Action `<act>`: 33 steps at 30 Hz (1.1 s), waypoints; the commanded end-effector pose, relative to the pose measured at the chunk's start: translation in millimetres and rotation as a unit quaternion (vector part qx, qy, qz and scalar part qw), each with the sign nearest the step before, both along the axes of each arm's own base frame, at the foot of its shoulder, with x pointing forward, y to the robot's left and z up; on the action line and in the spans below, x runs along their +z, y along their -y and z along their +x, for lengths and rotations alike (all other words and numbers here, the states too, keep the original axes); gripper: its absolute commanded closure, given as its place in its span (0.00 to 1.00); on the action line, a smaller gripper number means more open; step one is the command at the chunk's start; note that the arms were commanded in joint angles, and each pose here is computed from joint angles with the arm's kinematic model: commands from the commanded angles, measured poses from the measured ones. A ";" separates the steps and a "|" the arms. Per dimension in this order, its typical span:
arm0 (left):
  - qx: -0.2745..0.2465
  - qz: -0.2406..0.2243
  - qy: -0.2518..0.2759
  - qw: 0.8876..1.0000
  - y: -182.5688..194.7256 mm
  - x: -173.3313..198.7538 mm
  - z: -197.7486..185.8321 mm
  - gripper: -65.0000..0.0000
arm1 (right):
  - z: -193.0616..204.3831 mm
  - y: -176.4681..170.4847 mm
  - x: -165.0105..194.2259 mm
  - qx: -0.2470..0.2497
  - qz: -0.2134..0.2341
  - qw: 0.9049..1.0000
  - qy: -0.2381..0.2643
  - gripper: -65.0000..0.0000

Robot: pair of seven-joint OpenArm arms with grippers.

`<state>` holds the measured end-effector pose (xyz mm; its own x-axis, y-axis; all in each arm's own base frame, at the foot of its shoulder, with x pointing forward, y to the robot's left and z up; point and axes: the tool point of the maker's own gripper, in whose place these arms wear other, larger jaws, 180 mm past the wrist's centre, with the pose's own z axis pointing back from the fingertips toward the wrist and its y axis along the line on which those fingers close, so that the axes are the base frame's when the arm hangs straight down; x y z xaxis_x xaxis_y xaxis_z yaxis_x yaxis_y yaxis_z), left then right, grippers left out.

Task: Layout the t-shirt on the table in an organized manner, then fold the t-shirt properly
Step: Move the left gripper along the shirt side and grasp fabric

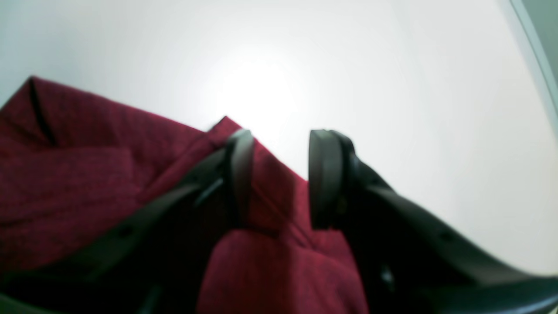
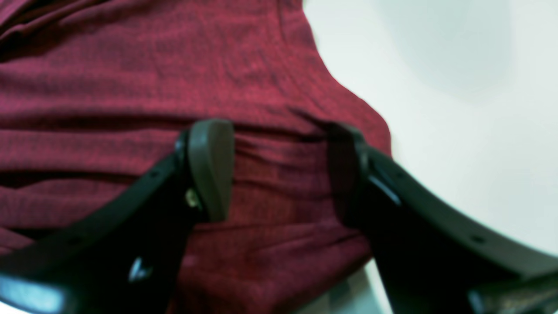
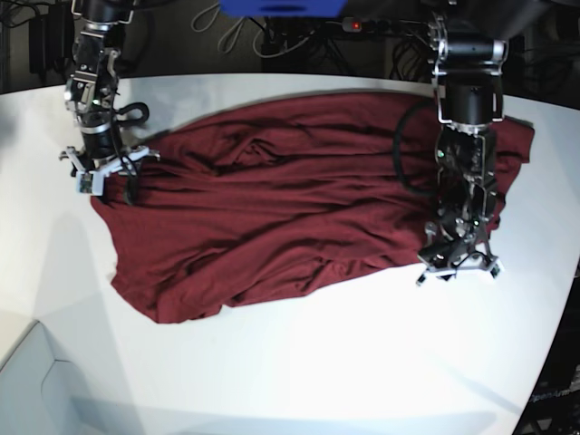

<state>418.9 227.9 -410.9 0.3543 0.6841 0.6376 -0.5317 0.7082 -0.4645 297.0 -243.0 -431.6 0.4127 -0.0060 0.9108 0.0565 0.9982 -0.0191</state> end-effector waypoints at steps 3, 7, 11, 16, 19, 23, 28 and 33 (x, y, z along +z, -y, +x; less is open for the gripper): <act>0.003 0.003 0.024 1.000 -5.1 15.2 11.1 0.69 | 0.3 4.0 0.1 -0.001 -0.006 1.000 -0.007 0.48; -0.001 0.005 0.051 0.999 -3.9 34.9 15.9 0.68 | 0.2 4.6 0.1 -0.001 -0.006 1.000 -0.008 0.48; -0.006 0.015 0.090 0.996 -1.8 62.2 15.1 0.68 | 0.8 4.6 0.3 -0.001 -0.006 1.000 -0.008 0.48; -0.006 0.022 0.084 0.996 -4.4 58.5 13.0 0.68 | 1.0 4.6 0.8 -0.001 -0.007 1.000 -0.006 0.48; -0.001 0.019 0.055 0.998 -7.7 36.5 7.0 0.69 | 0.5 4.6 -0.3 -0.002 -0.006 1.000 -0.008 0.48; 0.002 0.017 0.038 0.999 -9.7 24.3 2.4 0.69 | 0.2 4.6 -0.8 -0.002 -0.006 1.000 -0.008 0.48; 0.002 0.017 0.035 0.999 -9.8 21.9 0.8 0.69 | 0.2 4.6 -0.8 -0.002 -0.006 1.000 -0.008 0.48; 0.003 0.018 0.033 0.999 -10.2 20.7 0.2 0.69 | 0.2 4.6 -0.8 -0.002 -0.006 1.000 -0.008 0.48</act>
